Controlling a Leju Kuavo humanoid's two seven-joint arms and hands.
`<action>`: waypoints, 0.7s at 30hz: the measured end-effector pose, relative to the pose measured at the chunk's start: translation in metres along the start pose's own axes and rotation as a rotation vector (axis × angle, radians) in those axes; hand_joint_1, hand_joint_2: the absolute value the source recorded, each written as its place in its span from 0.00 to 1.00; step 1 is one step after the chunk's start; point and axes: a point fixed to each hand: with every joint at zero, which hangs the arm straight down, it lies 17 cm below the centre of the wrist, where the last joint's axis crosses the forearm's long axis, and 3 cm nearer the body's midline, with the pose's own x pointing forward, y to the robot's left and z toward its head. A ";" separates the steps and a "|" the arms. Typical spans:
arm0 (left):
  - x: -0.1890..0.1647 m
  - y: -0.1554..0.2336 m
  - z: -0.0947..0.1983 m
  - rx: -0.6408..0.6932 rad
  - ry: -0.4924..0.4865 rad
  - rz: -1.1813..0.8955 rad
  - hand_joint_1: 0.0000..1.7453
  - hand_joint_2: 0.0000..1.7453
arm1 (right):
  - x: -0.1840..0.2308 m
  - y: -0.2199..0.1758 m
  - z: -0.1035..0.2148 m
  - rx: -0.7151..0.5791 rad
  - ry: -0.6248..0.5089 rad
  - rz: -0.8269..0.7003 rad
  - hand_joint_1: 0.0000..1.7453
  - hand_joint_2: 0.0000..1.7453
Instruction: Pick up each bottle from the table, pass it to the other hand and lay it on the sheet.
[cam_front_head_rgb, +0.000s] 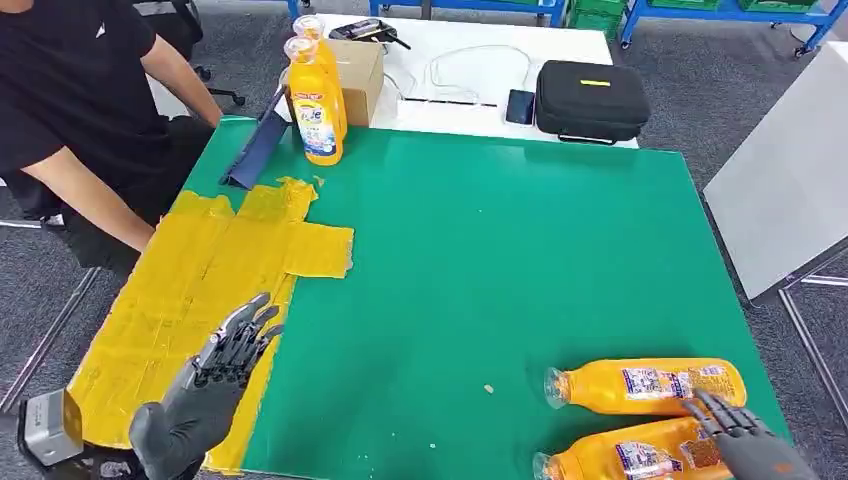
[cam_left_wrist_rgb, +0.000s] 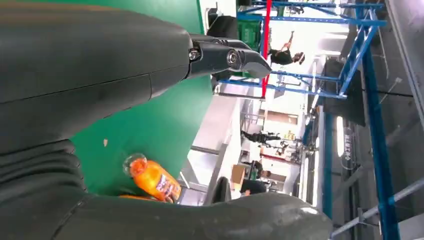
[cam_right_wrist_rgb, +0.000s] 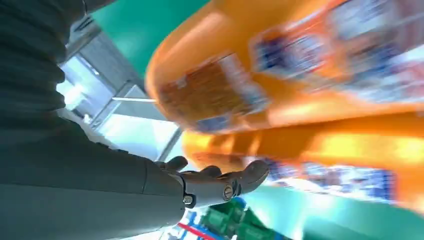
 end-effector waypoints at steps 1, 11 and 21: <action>0.000 0.000 -0.001 -0.001 0.000 0.000 0.00 0.00 | 0.006 0.003 -0.001 0.007 -0.011 -0.004 0.00 1.00; -0.003 0.002 0.000 -0.002 0.001 0.004 0.00 0.00 | 0.024 0.018 0.000 0.044 -0.082 0.017 0.00 1.00; -0.002 0.005 -0.011 -0.004 0.019 0.010 0.00 0.00 | 0.041 0.032 -0.001 0.081 -0.093 0.036 0.00 1.00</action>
